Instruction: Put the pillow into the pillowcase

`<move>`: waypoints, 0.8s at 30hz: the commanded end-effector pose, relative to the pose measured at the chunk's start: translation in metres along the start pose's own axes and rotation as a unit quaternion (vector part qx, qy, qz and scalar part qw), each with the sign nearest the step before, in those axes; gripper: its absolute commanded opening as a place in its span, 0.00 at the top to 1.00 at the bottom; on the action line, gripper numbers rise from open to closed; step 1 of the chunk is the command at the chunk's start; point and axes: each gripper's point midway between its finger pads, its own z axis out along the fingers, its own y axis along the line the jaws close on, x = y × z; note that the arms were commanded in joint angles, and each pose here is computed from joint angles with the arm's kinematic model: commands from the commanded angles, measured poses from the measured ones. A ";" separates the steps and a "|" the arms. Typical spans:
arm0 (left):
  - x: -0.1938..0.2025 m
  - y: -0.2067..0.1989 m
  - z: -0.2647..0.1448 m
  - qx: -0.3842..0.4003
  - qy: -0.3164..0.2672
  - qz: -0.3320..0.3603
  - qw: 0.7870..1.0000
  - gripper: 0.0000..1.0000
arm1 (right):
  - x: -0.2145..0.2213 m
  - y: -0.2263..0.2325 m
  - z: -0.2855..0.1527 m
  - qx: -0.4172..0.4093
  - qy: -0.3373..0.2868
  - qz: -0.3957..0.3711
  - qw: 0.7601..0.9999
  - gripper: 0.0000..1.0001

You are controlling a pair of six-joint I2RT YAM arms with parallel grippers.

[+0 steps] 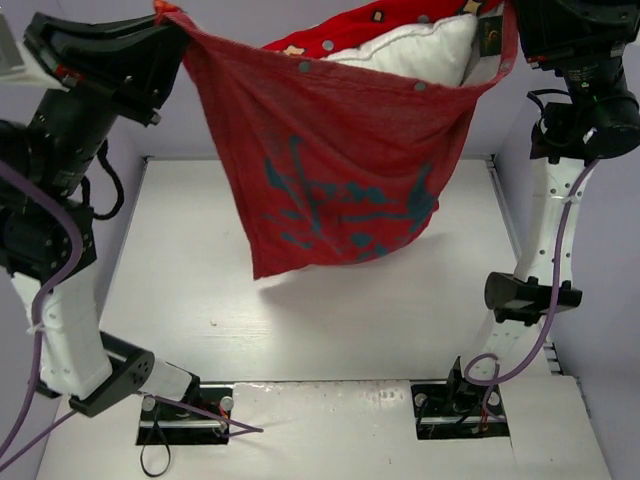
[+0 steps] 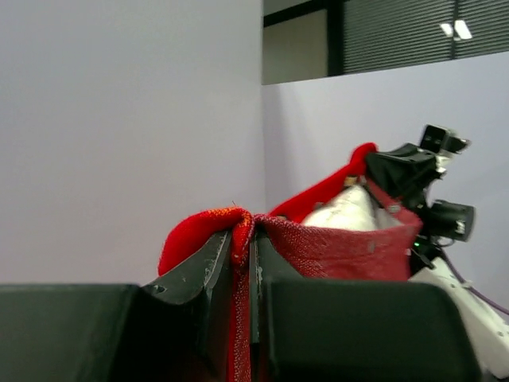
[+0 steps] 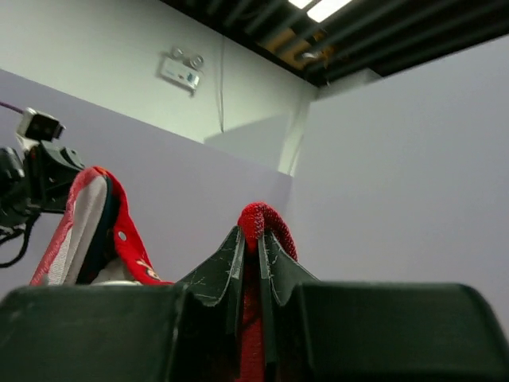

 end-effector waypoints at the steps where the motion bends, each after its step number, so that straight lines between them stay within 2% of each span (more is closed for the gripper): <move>1: -0.028 0.018 -0.007 -0.058 -0.052 0.068 0.995 1.00 | -0.007 -0.008 -0.010 0.010 -0.057 0.035 0.998 1.00; 3: -0.016 0.052 -0.009 -0.132 -0.042 0.071 0.988 1.00 | 0.006 -0.035 -0.026 0.063 -0.059 0.074 0.994 1.00; 5: -0.009 0.071 -0.011 -0.171 -0.031 0.064 0.983 1.00 | 0.013 -0.051 -0.036 0.078 -0.053 0.094 0.991 1.00; 6: -0.001 0.080 -0.011 -0.187 -0.018 0.054 0.981 1.00 | 0.009 -0.043 -0.033 0.061 -0.056 0.107 0.991 1.00; 18: 0.015 0.116 -0.008 -0.199 -0.005 0.003 0.980 1.00 | 0.051 -0.052 -0.011 0.031 -0.075 0.137 0.987 1.00; 22: -0.001 0.111 -0.005 -0.170 -0.031 -0.009 0.985 1.00 | 0.051 -0.051 -0.009 0.020 -0.097 0.132 0.986 1.00; 24: -0.021 0.093 -0.005 -0.142 -0.051 0.005 0.989 1.00 | 0.036 -0.044 -0.006 0.012 -0.108 0.114 0.987 1.00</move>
